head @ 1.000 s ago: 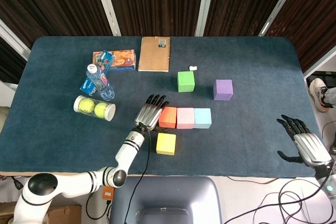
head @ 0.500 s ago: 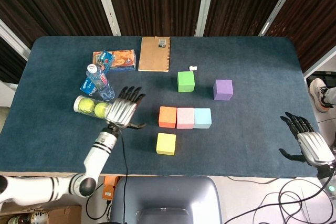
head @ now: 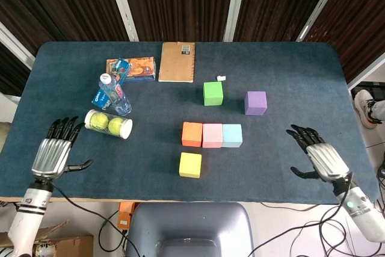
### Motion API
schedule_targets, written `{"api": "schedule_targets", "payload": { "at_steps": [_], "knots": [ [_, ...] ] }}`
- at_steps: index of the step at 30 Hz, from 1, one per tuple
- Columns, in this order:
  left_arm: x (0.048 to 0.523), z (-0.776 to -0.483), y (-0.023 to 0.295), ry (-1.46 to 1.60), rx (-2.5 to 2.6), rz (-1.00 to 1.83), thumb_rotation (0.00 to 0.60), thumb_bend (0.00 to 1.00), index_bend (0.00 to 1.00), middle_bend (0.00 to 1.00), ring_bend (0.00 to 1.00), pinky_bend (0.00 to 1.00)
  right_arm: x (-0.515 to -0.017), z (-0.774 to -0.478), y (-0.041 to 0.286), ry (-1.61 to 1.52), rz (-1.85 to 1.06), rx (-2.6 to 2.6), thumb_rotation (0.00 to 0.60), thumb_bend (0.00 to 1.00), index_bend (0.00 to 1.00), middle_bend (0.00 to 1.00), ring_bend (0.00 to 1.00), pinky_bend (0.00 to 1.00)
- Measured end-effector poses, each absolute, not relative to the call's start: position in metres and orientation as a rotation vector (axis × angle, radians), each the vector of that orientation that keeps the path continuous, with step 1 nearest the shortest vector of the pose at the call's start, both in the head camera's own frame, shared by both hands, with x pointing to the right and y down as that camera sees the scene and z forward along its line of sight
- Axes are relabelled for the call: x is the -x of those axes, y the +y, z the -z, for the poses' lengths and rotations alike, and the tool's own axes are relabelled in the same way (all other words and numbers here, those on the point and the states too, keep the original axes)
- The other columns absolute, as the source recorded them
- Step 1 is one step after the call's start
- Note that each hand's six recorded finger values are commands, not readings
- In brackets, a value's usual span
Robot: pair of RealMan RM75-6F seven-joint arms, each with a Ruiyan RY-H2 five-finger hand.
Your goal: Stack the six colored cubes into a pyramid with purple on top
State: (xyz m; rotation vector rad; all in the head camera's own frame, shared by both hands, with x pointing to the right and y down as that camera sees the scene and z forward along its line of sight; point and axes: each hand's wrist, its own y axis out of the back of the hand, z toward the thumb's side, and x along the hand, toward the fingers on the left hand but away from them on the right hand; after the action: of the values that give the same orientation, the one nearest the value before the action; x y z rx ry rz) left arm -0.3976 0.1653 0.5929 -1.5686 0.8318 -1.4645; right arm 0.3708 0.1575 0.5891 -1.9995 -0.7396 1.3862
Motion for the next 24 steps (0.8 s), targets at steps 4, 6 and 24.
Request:
{"api": "schedule_targets", "payload": {
  "at_steps": [4, 6, 24],
  "knots": [
    [0.426, -0.577, 0.182, 0.866, 1.535, 1.438, 0.430, 0.14, 0.16, 0.05, 0.00, 0.09, -0.340, -0.588, 0.151, -0.668, -1.393, 2.007, 0.600, 0.19, 0.04, 0.00, 0.00, 0.00],
    [0.437, -0.571, 0.187, 0.876, 1.523, 1.438, 0.431, 0.14, 0.16, 0.05, 0.00, 0.09, -0.322, -0.587, 0.147, -0.639, -1.396, 2.013, 0.600, 0.19, 0.05, 0.00, 0.00, 0.00],
    [0.468, -0.574, 0.198, 0.882, 1.510, 1.474, 0.468, 0.14, 0.15, 0.05, 0.00, 0.09, -0.169, -0.612, 0.135, -0.482, -1.440, 2.021, 0.600, 0.19, 0.17, 0.00, 0.00, 0.00]
  ]
}}
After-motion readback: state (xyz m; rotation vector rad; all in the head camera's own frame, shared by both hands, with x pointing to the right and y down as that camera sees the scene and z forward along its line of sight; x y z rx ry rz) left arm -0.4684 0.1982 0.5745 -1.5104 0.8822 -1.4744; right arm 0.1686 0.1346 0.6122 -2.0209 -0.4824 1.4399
